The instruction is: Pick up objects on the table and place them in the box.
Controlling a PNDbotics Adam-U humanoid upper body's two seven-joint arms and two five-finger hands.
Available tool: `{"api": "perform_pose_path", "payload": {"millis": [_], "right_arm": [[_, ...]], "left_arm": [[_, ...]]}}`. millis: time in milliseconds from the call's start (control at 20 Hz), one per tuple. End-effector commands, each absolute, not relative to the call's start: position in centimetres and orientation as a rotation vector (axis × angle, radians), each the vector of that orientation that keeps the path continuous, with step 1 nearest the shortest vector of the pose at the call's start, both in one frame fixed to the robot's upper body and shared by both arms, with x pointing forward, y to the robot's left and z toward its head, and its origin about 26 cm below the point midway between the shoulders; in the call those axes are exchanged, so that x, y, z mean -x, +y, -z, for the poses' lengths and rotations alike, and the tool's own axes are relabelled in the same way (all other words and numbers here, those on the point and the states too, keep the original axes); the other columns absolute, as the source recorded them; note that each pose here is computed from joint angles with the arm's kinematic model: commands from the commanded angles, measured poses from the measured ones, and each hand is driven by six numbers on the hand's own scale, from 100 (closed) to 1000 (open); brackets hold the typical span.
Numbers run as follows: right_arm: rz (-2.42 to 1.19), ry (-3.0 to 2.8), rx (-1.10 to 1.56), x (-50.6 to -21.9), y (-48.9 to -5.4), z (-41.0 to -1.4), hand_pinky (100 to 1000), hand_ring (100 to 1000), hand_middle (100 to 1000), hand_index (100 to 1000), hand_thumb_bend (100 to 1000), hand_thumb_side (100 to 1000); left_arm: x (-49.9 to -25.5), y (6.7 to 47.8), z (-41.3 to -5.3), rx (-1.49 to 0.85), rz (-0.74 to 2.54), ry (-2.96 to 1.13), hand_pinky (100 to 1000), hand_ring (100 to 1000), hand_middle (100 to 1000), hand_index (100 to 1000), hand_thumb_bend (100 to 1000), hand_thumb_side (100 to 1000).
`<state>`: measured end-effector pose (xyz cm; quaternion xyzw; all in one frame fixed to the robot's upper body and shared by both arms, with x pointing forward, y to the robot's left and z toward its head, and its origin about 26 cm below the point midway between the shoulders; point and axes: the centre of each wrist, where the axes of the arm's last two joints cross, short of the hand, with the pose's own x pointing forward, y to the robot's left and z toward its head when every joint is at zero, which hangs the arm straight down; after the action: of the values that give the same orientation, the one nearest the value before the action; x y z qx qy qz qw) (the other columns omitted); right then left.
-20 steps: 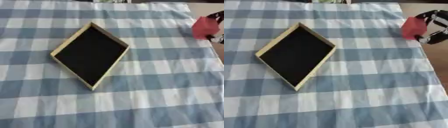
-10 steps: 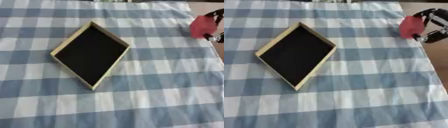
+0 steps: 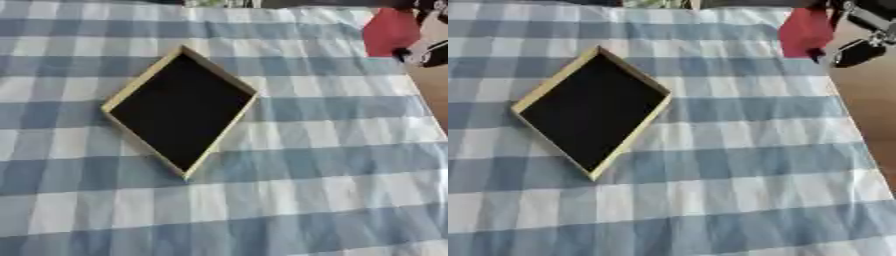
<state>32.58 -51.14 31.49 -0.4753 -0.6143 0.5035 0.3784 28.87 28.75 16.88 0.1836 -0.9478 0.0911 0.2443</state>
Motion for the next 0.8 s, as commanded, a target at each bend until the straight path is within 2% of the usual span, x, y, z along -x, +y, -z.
{"api": "perform_pose_path", "payload": {"millis": [50, 800], "right_arm": [[-1.369, -1.588, 1.242, -32.2, -49.6, -34.7, 878, 555, 293, 497, 175, 100], [-1.663, -1.761, 1.016, -39.4, -36.2, -36.4, 834, 541, 305, 508, 124, 100]], "left_arm": [[-28.7, 29.0, -17.6, -0.498, -0.218, -2.613, 826, 871, 794, 655, 100, 804], [-28.8, 29.3, -18.1, -0.482, -0.223, -2.642, 824, 870, 796, 667, 100, 787]]}}
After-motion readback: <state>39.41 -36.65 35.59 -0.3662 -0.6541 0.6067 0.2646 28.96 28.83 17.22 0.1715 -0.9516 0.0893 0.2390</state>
